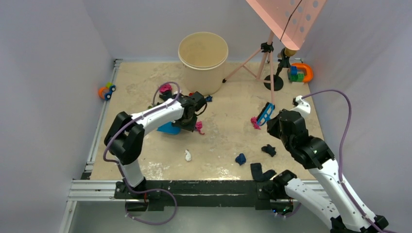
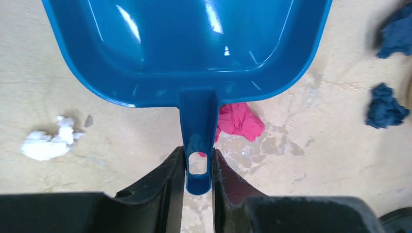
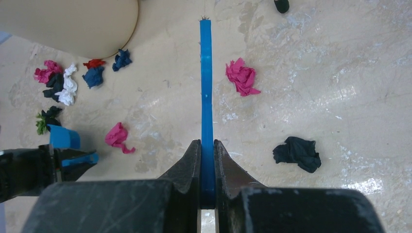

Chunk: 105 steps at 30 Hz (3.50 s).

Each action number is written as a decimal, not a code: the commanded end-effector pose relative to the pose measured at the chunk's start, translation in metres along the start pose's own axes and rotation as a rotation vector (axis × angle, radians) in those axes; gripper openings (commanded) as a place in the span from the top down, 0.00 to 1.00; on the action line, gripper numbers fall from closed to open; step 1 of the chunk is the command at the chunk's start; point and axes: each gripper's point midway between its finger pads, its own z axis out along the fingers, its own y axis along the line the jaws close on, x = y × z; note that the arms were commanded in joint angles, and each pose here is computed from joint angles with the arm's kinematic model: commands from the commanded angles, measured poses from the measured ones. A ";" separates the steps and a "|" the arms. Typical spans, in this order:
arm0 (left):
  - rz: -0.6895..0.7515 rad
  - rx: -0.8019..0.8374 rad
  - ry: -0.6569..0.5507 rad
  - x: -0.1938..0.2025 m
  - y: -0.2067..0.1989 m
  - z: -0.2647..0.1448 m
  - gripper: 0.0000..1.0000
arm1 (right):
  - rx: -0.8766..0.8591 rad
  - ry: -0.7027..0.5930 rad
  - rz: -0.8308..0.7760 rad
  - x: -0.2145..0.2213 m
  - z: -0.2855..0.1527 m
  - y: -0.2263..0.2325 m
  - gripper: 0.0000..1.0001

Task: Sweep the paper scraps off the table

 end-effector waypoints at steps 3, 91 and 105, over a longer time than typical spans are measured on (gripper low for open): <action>0.105 0.036 -0.153 -0.058 0.017 -0.060 0.81 | -0.036 -0.047 -0.004 -0.013 -0.005 0.007 1.00; 0.647 0.693 -1.017 -0.291 0.113 -0.245 1.00 | -0.925 0.822 0.114 0.307 0.073 0.488 1.00; 0.652 0.673 -1.007 -0.290 0.112 -0.241 1.00 | -0.113 0.474 -0.026 0.214 0.123 0.321 1.00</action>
